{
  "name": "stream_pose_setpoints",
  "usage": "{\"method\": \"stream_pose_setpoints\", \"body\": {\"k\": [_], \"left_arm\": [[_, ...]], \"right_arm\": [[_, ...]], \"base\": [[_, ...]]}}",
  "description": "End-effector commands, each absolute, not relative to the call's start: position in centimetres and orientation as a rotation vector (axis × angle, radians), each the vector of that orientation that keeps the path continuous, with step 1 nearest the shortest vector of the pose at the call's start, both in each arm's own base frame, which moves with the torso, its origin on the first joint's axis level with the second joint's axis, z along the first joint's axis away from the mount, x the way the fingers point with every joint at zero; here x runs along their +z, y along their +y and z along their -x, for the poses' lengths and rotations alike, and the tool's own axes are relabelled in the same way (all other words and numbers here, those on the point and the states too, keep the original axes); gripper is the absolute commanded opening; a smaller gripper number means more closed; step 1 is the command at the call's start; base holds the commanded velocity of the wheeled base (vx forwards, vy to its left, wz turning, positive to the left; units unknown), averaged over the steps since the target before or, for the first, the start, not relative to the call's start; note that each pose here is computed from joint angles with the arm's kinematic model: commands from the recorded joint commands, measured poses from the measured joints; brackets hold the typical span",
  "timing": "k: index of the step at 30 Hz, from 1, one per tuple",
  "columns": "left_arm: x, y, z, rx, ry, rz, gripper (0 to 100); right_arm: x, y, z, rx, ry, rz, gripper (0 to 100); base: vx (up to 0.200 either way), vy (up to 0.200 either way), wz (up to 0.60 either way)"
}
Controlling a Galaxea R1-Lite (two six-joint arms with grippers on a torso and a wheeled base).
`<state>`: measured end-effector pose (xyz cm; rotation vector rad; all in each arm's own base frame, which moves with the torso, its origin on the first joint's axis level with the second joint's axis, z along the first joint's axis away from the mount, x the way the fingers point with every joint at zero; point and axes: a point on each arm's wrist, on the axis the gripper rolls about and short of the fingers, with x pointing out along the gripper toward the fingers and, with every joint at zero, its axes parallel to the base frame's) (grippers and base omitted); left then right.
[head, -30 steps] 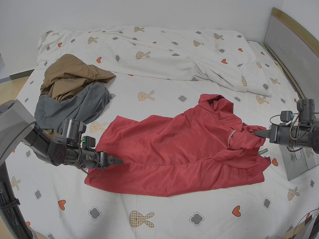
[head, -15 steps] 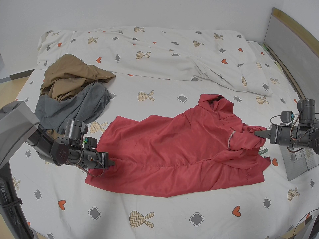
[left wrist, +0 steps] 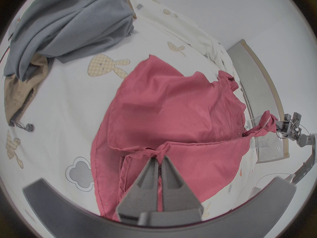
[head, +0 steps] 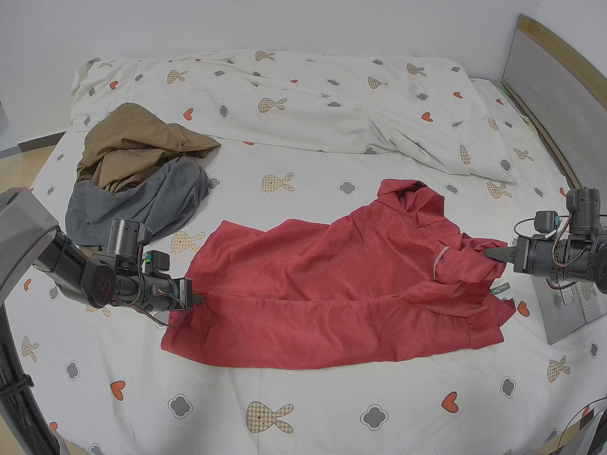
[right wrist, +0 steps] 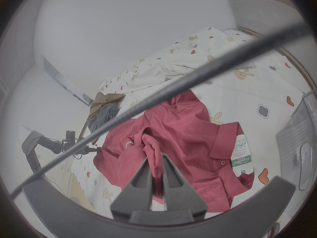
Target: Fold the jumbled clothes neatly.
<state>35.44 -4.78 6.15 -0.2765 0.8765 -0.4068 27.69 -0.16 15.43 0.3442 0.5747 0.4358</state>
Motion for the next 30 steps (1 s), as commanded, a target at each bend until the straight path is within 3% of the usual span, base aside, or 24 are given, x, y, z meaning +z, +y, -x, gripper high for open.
{"method": "stream_pose_setpoints", "body": {"k": [1,18,19,30], "left_arm": [[7.1,-4.4,-35.5,-0.401,0.843,0.277,0],[6.7,-4.5,-36.1,-0.389,0.848,0.271,0],[6.7,-4.5,-36.1,-0.388,0.848,0.271,100],[10.0,-5.3,-33.9,-0.428,0.78,0.249,100]], "right_arm": [[15.8,-0.2,-28.4,0.434,0.557,-0.337,0],[15.6,-0.3,-29.7,0.433,0.56,-0.34,0],[15.6,-0.3,-29.7,0.433,0.56,-0.34,0],[15.4,0.3,-29.6,0.453,0.569,-0.335,0]], "base": [[0.0,0.0,0.0],[0.0,0.0,0.0],[0.0,0.0,0.0],[0.0,0.0,0.0]]}}
